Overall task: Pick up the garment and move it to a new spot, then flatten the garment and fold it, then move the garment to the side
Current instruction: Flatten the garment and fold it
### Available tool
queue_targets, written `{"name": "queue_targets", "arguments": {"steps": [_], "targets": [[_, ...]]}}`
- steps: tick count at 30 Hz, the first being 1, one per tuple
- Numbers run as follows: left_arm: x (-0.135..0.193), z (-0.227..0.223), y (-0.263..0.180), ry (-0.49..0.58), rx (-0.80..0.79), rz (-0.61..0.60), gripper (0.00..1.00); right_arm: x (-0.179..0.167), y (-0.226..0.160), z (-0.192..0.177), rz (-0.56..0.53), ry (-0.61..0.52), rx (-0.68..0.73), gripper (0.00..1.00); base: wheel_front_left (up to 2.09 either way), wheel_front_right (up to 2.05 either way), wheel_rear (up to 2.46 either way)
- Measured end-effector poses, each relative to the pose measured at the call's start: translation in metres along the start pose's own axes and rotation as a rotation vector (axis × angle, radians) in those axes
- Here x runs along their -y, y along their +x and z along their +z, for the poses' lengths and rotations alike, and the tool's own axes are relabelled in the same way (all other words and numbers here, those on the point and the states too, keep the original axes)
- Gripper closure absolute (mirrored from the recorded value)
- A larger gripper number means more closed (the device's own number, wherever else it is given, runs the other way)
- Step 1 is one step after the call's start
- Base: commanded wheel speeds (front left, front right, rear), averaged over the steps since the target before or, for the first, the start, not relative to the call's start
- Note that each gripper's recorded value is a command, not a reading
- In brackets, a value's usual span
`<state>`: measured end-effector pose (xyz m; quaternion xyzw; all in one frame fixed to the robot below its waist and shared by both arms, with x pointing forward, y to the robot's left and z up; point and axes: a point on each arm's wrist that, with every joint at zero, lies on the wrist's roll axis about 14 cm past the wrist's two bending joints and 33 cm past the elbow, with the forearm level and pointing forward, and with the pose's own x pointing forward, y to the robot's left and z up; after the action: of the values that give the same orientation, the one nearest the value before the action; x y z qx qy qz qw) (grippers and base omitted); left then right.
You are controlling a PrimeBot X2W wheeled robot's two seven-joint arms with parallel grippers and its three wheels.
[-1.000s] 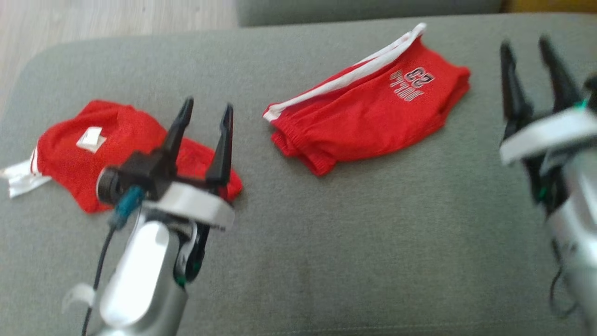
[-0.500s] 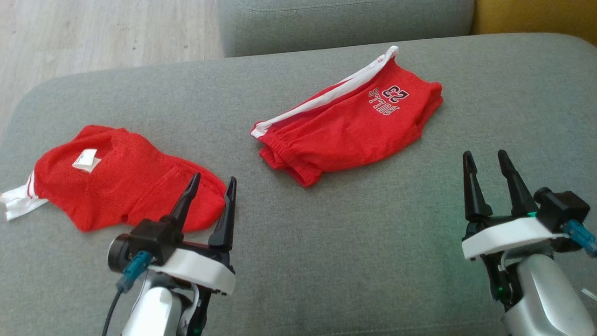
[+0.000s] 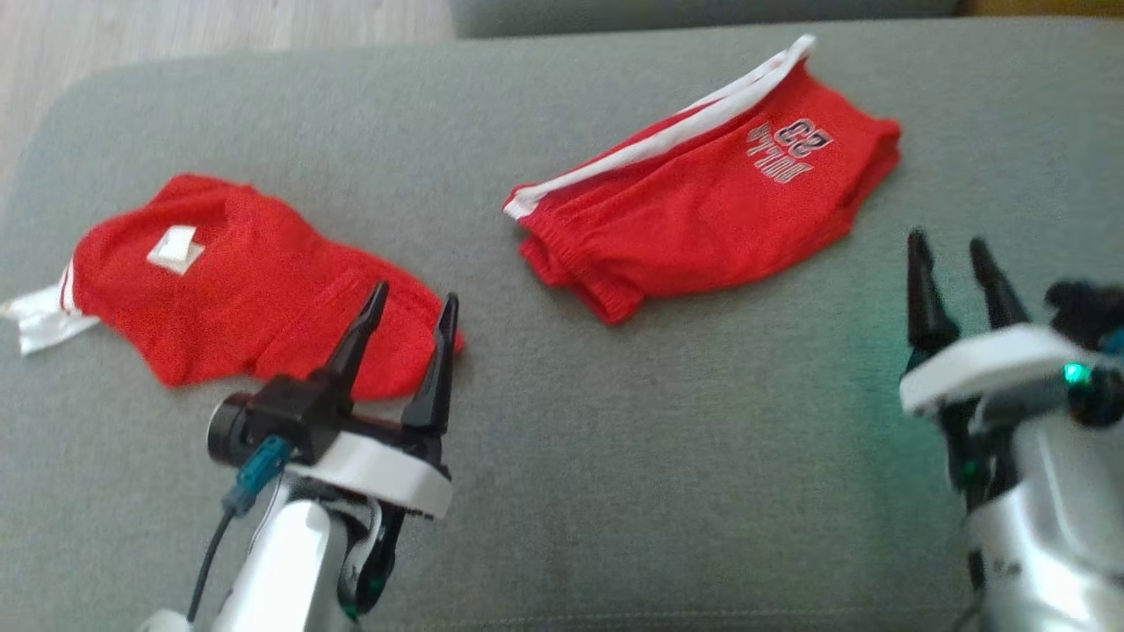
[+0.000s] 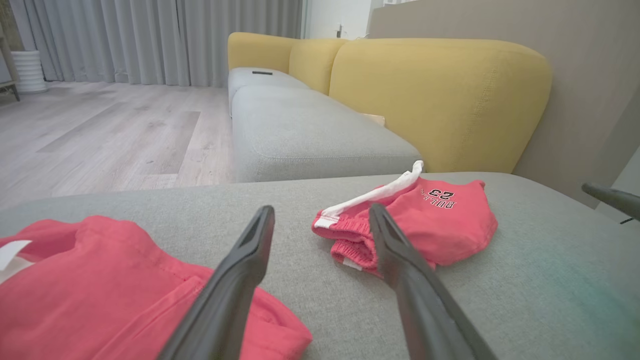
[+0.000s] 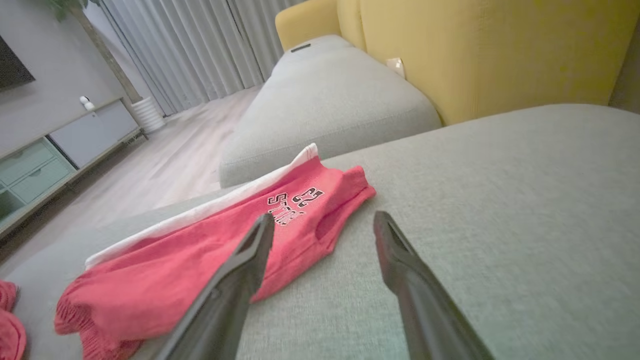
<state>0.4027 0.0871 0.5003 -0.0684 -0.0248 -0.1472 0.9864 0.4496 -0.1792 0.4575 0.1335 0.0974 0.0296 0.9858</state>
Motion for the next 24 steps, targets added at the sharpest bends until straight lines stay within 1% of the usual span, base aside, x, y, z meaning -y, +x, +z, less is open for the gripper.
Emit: {"name": "queue_targets", "arguments": {"steps": [6,11,15,18,23,24], "targets": [[-0.012,-0.009,0.010,-0.014,-0.019,0.020,0.00,0.007,0.052,-0.004,-0.041,0.117,-0.085,0.00,0.00,0.00,0.00],[-0.031,-0.016,0.011,-0.019,-0.039,0.068,0.00,0.008,0.087,-0.027,-0.078,0.221,-0.197,0.00,0.00,0.00,0.00],[-0.043,-0.020,0.010,-0.025,-0.050,0.104,0.00,0.011,0.104,-0.051,-0.119,0.264,-0.290,0.00,0.00,0.00,0.00],[-0.049,-0.019,0.009,-0.018,-0.049,0.120,0.00,0.016,0.109,-0.068,-0.149,0.263,-0.353,0.00,0.00,0.00,0.00],[-0.055,-0.020,0.010,-0.014,-0.050,0.132,0.00,0.009,0.133,-0.066,-0.148,0.267,-0.386,0.00,0.00,0.00,0.00],[-0.055,-0.020,0.010,-0.014,-0.050,0.132,0.00,0.009,0.133,-0.066,-0.148,0.267,-0.386,0.00,0.00,0.00,0.00]]}}
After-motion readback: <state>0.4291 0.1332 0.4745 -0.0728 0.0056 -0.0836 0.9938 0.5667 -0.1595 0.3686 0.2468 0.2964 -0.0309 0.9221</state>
